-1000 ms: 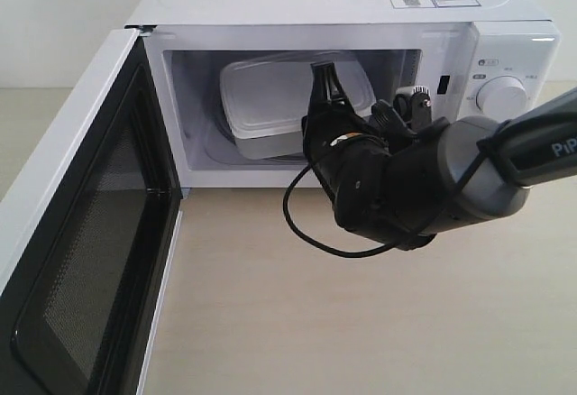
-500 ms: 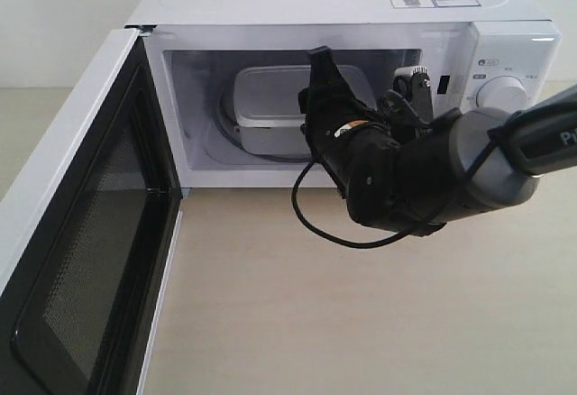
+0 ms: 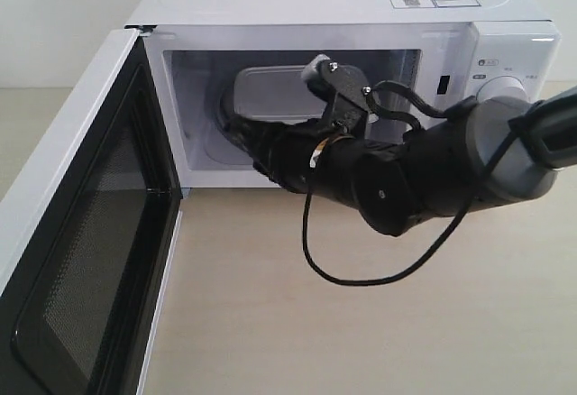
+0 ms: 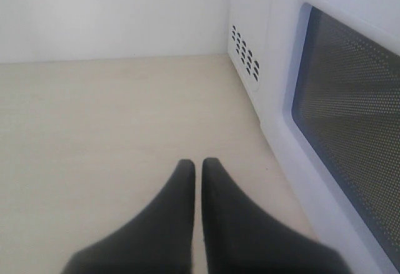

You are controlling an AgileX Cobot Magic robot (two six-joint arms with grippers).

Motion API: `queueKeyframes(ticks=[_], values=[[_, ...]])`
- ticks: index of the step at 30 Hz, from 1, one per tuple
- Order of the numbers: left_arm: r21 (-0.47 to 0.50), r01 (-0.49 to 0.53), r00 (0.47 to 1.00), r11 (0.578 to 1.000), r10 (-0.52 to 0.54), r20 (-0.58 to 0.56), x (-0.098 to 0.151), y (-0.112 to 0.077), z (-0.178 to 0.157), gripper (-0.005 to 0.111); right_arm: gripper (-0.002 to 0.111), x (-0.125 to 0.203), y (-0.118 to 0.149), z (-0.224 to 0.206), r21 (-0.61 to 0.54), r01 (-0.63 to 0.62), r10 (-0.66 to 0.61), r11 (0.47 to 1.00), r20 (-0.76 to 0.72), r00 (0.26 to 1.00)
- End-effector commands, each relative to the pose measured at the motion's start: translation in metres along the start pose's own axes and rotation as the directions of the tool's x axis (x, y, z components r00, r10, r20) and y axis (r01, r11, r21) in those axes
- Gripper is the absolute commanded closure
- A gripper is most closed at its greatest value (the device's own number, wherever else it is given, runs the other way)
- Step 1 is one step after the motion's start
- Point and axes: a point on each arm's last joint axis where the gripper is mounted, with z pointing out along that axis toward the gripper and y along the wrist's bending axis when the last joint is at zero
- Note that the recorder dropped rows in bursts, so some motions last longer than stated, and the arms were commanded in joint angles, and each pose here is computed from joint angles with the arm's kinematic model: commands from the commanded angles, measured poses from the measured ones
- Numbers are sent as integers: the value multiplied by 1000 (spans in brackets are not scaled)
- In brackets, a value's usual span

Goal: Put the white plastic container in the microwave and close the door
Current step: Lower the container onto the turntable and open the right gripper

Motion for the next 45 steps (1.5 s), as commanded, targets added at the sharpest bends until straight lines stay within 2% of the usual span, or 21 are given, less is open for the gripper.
queueKeyframes(ticks=[1, 3, 5, 9, 16, 20, 26, 31, 35, 40, 45], values=[[0, 20, 1000, 1000, -20, -2, 1, 0, 0, 102, 108, 9, -10, -7, 7, 365, -364, 931, -46, 930], [0, 20, 1000, 1000, -20, -2, 1, 0, 0, 102, 108, 9, -13, -9, 10, 488, -488, 873, 0, 873], [0, 20, 1000, 1000, -20, -2, 1, 0, 0, 102, 108, 5, -13, -9, 36, 554, -555, 832, 60, 829], [0, 20, 1000, 1000, -20, -2, 1, 0, 0, 102, 108, -1, -18, -4, 110, 596, -606, 795, 173, 776], [0, 20, 1000, 1000, -20, -2, 1, 0, 0, 102, 108, -2, -34, 4, 219, 525, -567, 823, 257, 783], [0, 20, 1000, 1000, -20, -2, 1, 0, 0, 102, 108, 1, -36, 12, 224, 529, -573, 819, 256, 779], [0, 20, 1000, 1000, -20, -2, 1, 0, 0, 102, 108, -8, -27, 23, 221, 496, -542, 840, 282, 792], [0, 20, 1000, 1000, -20, -2, 1, 0, 0, 102, 108, -14, -24, 33, 255, 450, -507, 856, 249, 825], [0, 20, 1000, 1000, -20, -2, 1, 0, 0, 102, 108, -16, -21, 39, 264, 490, -548, 831, 240, 801], [0, 20, 1000, 1000, -20, -2, 1, 0, 0, 102, 108, -17, -19, 39, 260, 490, -547, 832, 238, 802], [0, 20, 1000, 1000, -20, -2, 1, 0, 0, 102, 108, -17, -17, 30, 250, 431, -476, 867, 159, 865]])
